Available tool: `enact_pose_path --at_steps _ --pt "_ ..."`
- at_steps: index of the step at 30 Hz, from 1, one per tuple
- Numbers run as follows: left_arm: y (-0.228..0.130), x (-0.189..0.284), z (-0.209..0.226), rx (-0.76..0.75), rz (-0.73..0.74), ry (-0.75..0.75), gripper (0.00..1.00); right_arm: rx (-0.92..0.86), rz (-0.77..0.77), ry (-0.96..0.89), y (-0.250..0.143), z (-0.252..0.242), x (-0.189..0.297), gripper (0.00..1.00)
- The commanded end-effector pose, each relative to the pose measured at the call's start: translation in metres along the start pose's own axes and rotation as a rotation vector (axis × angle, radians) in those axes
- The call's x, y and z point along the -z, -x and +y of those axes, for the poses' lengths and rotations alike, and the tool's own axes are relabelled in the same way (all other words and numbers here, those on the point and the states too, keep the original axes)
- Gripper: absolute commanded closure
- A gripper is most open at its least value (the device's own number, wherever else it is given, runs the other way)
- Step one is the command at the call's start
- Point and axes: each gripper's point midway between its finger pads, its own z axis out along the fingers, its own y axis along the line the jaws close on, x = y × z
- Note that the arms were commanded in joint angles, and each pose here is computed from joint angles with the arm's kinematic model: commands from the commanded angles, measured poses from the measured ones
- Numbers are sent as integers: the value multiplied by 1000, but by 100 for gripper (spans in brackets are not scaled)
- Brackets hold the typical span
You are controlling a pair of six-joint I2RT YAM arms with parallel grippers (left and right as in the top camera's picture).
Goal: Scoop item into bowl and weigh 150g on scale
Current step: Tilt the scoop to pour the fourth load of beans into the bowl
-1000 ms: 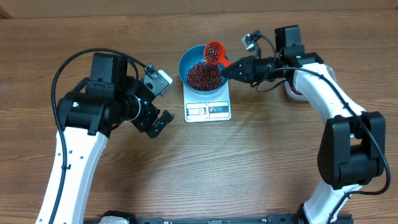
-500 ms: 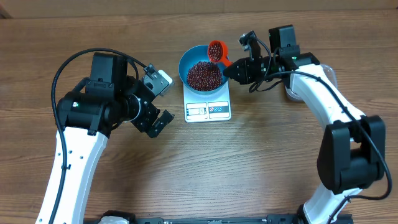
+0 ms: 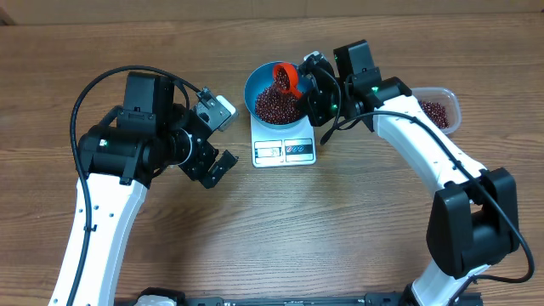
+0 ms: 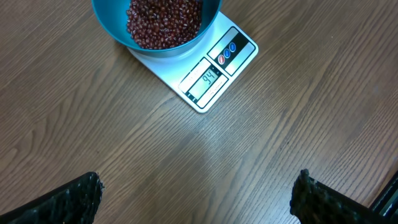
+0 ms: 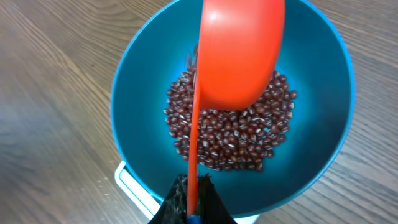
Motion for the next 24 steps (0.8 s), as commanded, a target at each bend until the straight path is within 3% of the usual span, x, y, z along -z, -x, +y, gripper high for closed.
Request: enact_pose_path --at_steps 1,24 --pt "5 2 -1 -26 -14 -8 0 65 -52 -72 21 -3 16 96" --pt "5 2 -1 -26 -14 -8 0 158 -128 -124 42 -2 38 96"
